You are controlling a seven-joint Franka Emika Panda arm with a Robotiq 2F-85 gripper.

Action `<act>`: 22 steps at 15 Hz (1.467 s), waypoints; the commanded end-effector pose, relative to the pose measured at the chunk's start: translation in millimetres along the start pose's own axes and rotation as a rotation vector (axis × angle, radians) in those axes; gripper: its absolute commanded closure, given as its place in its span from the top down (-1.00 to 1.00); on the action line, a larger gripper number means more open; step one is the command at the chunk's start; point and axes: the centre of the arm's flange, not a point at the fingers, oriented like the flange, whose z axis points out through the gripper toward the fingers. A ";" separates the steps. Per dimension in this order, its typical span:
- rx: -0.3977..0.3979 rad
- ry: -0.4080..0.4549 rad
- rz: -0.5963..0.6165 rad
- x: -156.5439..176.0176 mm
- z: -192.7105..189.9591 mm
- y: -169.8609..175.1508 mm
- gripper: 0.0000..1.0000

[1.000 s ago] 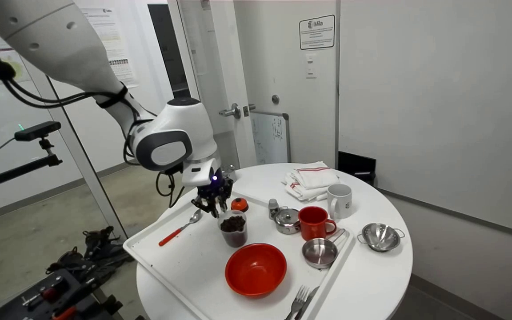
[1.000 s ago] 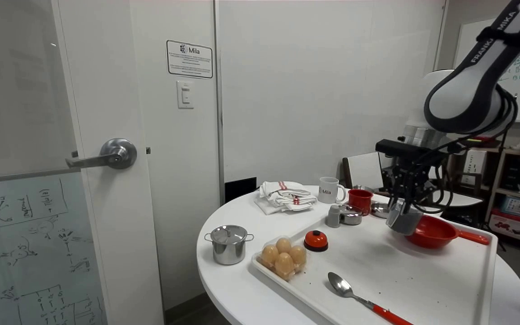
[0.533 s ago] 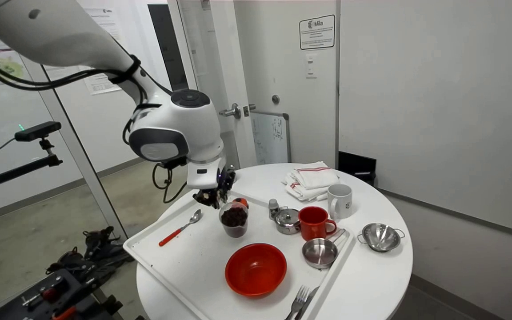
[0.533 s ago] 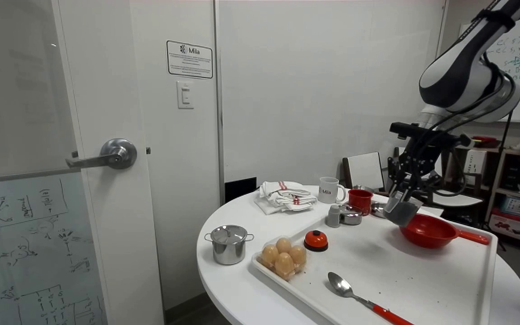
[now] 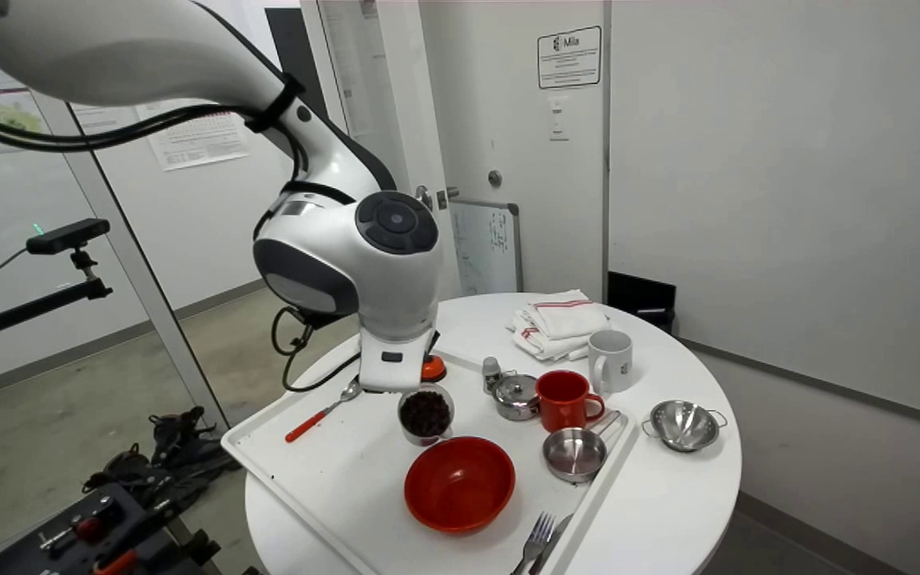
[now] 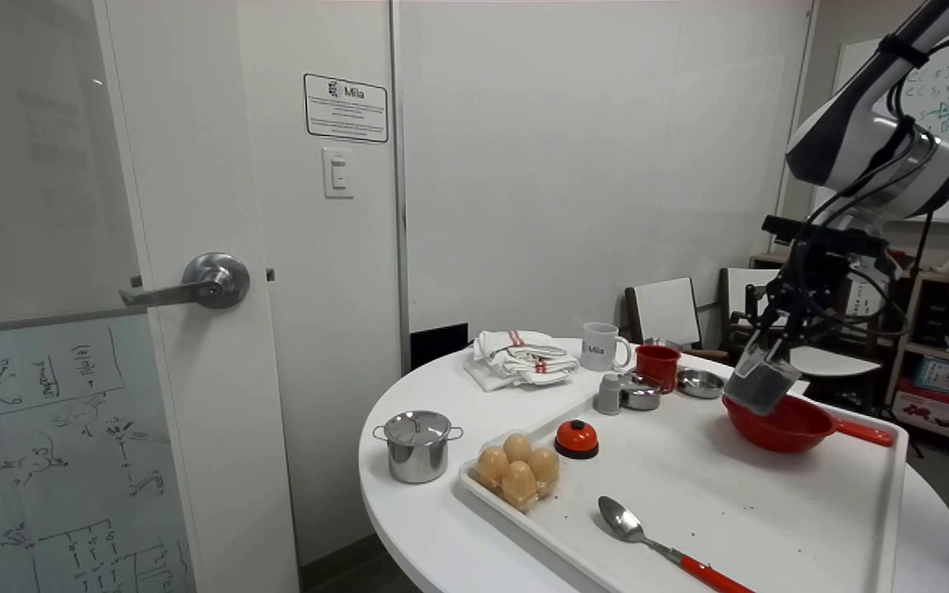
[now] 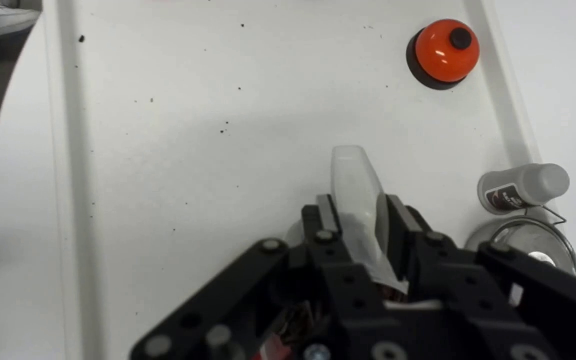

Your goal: Pick up the cup from the table, pour some of its contents in the orange bowl, and place the cup back on the table.

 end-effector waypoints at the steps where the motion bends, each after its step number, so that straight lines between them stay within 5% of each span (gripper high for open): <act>1: -0.028 -0.094 -0.102 9.7 -0.1 0.6 -0.87; 6: -0.047 -0.206 -0.193 13.7 7.6 6.7 -0.87; 8: -0.057 -0.170 -0.171 9.6 4.4 11.5 -0.87; 9: -0.060 -0.170 -0.170 11.7 5.8 12.9 -0.47; 11: -0.063 -0.167 -0.168 13.2 6.4 13.7 -0.47; 12: -0.064 -0.167 -0.169 12.6 6.7 13.6 -0.87; 22: 0.135 -0.254 0.312 77.3 -22.5 -2.1 -0.87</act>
